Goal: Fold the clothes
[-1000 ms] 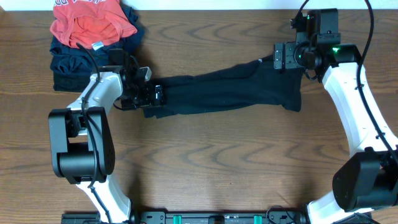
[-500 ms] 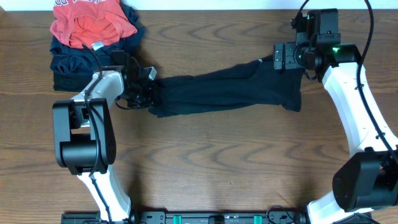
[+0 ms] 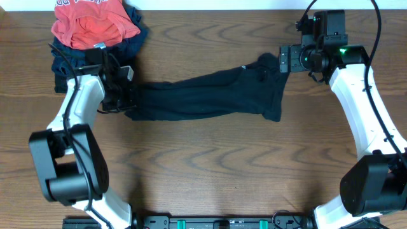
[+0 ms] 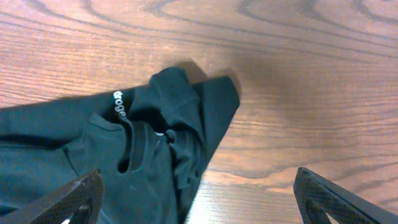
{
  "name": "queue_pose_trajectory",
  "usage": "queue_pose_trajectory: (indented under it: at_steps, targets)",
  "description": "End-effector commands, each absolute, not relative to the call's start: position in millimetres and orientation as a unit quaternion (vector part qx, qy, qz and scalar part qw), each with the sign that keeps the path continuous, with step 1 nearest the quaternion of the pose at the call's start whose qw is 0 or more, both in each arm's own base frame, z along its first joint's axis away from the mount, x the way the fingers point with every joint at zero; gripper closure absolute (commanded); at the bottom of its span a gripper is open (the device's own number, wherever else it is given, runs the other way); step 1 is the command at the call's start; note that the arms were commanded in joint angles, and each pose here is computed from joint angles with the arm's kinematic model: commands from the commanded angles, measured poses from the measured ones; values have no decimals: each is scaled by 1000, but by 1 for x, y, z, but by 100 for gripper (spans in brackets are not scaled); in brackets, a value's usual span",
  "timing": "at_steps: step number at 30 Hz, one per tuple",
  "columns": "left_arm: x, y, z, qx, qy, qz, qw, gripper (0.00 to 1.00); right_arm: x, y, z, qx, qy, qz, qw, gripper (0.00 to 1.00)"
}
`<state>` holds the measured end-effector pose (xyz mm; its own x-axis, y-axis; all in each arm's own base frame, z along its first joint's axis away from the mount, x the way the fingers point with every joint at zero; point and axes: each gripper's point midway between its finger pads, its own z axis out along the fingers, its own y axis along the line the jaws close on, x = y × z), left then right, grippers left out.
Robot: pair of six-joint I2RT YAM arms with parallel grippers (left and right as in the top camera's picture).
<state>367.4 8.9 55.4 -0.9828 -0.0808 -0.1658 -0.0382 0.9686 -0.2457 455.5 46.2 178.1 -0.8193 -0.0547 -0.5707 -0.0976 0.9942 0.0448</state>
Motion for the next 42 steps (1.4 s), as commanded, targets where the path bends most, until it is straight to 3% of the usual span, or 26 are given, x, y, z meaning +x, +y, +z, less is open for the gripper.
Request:
queue_pose_trajectory:
  at_steps: [1, 21, 32, 33, 35, 36, 42]
  targets:
    - [364, 14, 63, -20, 991, -90, 93, 94, 453, 52, 170, -39, 956, 45, 287, 5]
    - [383, -141, 80, 133, 969, -123, 166, 94, 452, 52, 169, -39, 957, 45, 284, 4]
    - [389, -177, 60, 149, 964, -136, 171, 93, 450, 52, 168, -39, 958, 44, 281, 4]
    - [389, -178, 59, 151, 964, -136, 170, 83, 450, 52, 167, -39, 958, 44, 280, 4]
    - [387, -181, 58, 155, 964, -137, 169, 14, 450, 52, 167, -39, 958, 44, 280, 4]
    - [387, -182, 59, 156, 964, -137, 169, 2, 450, 52, 167, -39, 958, 44, 280, 4]
    - [387, -182, 59, 156, 964, -137, 168, 2, 451, 52, 167, -39, 958, 44, 281, 4]
